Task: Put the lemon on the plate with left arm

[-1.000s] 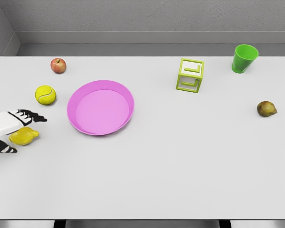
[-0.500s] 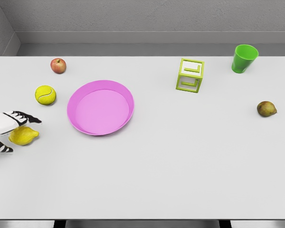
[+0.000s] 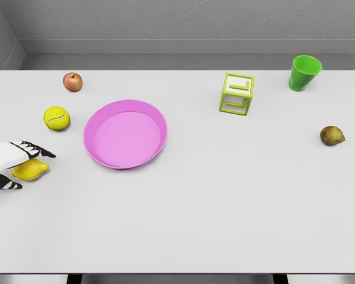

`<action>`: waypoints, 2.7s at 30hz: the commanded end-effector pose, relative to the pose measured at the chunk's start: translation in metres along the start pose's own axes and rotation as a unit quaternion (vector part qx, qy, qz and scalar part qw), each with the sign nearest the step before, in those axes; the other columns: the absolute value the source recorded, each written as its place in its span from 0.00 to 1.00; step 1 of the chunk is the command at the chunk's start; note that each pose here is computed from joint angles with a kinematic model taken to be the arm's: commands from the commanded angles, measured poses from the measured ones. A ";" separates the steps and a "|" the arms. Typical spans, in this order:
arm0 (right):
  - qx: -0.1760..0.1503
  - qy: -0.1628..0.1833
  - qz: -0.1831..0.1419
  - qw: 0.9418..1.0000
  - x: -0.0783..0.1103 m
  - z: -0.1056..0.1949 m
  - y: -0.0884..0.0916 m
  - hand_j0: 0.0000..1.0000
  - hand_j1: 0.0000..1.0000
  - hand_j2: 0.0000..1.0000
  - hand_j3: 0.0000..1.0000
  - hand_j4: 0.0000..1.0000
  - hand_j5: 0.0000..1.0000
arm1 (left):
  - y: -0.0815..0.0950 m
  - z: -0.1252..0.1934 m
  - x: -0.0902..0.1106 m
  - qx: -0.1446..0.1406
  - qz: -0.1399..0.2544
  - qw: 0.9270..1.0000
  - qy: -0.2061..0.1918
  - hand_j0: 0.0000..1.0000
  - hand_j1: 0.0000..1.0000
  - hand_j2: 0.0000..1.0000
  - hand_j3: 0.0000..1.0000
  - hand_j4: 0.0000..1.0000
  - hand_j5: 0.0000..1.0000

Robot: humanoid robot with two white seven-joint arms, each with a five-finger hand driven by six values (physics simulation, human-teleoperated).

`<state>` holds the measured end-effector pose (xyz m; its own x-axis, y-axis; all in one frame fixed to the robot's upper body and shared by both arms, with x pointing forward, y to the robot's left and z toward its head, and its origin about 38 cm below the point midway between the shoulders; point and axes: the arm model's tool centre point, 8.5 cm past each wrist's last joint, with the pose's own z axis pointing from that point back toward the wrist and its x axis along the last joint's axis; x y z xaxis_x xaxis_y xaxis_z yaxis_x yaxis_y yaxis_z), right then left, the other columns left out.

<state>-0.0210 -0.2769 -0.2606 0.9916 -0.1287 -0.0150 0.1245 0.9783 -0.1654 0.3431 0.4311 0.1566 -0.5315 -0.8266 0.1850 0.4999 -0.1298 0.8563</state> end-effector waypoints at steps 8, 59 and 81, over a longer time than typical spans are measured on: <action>0.000 0.001 0.000 1.000 0.000 0.000 0.000 1.00 1.00 1.00 1.00 1.00 1.00 | 0.000 -0.004 0.007 -0.004 -0.005 1.000 -0.012 0.79 0.79 0.79 0.79 0.79 0.79; 0.000 0.000 0.000 1.000 0.000 0.000 0.000 1.00 1.00 1.00 1.00 1.00 1.00 | 0.015 -0.005 0.019 -0.007 -0.034 0.999 -0.027 0.50 0.50 0.50 0.50 0.50 0.50; 0.000 0.000 0.000 1.000 0.000 0.000 0.000 1.00 1.00 1.00 1.00 1.00 1.00 | 0.013 -0.005 0.020 -0.016 -0.040 0.999 -0.026 0.85 0.85 0.85 0.85 0.85 0.85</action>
<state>-0.0210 -0.2769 -0.2606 0.9916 -0.1285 -0.0150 0.1243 0.9784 -0.1654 0.3426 0.4089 0.1687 -0.6097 -0.7801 0.1402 0.4709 -0.2142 0.8558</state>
